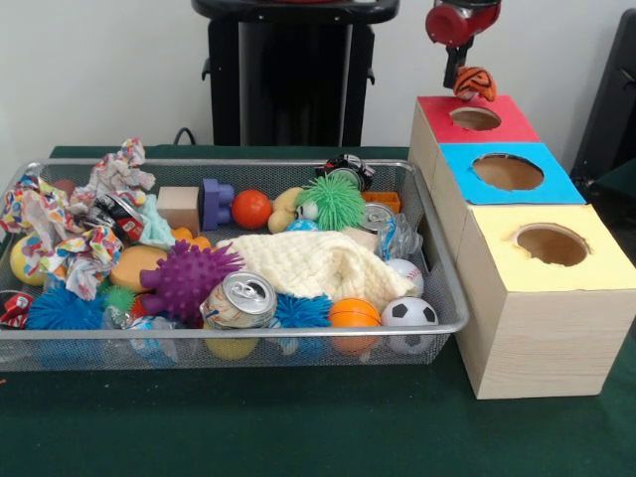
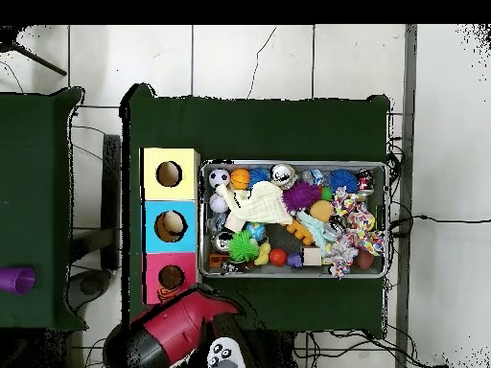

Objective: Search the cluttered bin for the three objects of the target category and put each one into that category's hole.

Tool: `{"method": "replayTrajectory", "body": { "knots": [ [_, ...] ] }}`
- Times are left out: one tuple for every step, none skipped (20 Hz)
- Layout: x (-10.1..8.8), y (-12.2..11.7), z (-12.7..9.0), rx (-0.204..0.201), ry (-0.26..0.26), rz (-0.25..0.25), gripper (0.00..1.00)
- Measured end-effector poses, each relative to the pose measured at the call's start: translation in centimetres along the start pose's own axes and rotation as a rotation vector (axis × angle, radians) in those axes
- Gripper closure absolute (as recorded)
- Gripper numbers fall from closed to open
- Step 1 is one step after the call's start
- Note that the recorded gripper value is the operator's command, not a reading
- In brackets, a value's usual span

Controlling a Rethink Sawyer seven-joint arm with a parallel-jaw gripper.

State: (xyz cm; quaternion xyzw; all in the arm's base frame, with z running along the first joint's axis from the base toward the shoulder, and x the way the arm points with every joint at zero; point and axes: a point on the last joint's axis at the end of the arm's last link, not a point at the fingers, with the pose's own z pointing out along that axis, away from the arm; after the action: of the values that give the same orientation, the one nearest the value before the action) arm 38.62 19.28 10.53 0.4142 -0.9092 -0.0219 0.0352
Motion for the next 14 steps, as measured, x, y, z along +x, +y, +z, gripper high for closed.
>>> {"method": "replayTrajectory", "body": {
  "knots": [
    [0.0, 0.2, 0.1, -0.001, 0.003, -0.003, 1.0],
    [0.0, 0.5, 0.2, -0.003, 0.007, -0.008, 1.0],
    [0.0, 0.6, 0.3, -0.004, 0.009, -0.01, 1.0],
    [0.0, 0.7, 0.3, -0.004, 0.01, -0.011, 1.0],
    [0.1, 0.9, 0.5, -0.005, 0.015, -0.013, 1.0],
    [0.1, 1.0, 0.6, -0.006, 0.016, -0.014, 1.0],
    [0.1, 1.0, 0.6, -0.006, 0.017, -0.014, 1.0],
    [0.2, 1.2, 0.8, -0.009, 0.019, -0.014, 1.0],
    [0.3, 1.2, 0.9, -0.011, 0.02, -0.014, 1.0],
    [0.3, 1.3, 1.0, -0.013, 0.022, -0.013, 1.0],
    [0.4, 1.3, 1.1, -0.014, 0.022, -0.012, 1.0],
    [0.4, 1.3, 1.2, -0.015, 0.024, -0.011, 1.0],
    [0.4, 1.3, 1.2, -0.017, 0.025, -0.011, 1.0],
    [0.5, 1.4, 1.3, -0.019, 0.026, -0.011, 1.0]
  ]
}}
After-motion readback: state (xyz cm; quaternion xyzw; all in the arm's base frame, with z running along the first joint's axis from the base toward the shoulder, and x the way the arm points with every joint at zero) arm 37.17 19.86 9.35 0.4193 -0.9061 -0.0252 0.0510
